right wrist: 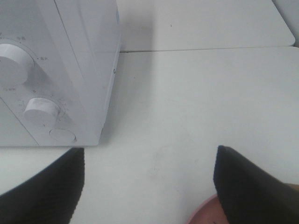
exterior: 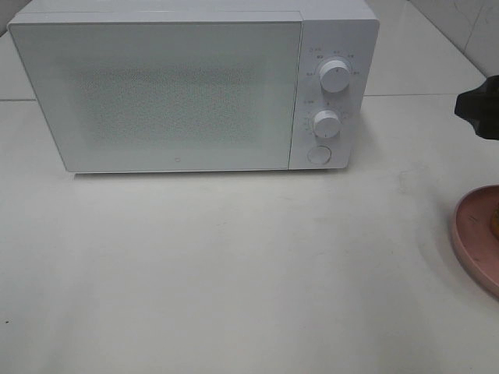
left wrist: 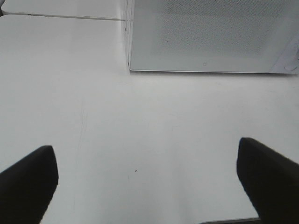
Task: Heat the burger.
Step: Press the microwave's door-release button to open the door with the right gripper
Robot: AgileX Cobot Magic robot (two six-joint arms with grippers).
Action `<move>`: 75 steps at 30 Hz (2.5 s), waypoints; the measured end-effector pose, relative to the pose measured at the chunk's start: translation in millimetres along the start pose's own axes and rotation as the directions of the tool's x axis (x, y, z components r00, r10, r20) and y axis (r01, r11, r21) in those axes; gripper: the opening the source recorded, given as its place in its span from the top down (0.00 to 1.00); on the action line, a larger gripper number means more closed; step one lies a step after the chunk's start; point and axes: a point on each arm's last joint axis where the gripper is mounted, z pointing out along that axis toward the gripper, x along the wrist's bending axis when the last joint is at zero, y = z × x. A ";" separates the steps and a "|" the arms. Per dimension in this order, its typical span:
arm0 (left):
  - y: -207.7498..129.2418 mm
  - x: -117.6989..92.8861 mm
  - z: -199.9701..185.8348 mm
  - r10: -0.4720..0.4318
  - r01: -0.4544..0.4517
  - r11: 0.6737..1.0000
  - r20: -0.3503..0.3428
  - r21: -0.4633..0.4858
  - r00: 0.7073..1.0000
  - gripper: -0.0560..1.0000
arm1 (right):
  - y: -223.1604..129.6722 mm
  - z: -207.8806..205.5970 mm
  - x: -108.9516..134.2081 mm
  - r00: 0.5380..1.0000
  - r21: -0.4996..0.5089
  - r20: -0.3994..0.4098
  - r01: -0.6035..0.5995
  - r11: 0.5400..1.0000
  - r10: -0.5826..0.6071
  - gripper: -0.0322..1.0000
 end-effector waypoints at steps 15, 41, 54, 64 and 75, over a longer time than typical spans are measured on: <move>0.0 0.0 0.0 0.001 -0.001 1.000 0.000 0.000 1.000 0.04 | -28.3 12.6 0.8 0.995 -0.182 0.004 -0.093 0.979 0.095 0.24; 0.0 0.0 0.0 0.001 -0.001 1.000 0.000 0.000 1.000 0.04 | -71.1 18.2 68.2 0.990 -0.233 0.045 0.137 0.963 -0.130 0.24; 0.0 0.0 0.0 0.001 -0.001 1.000 0.000 0.000 1.000 0.04 | -104.2 21.0 93.5 0.978 -0.215 0.093 0.204 0.955 -0.188 0.24; 0.0 0.0 0.0 0.001 -0.001 1.000 0.000 0.000 1.000 0.04 | -118.0 21.9 100.7 0.983 -0.180 0.072 0.179 0.967 -0.169 0.24; 0.0 0.0 0.0 0.001 -0.001 1.000 0.000 0.000 1.000 0.04 | -118.6 22.1 100.8 0.973 -0.193 -0.004 -0.227 0.955 0.230 0.28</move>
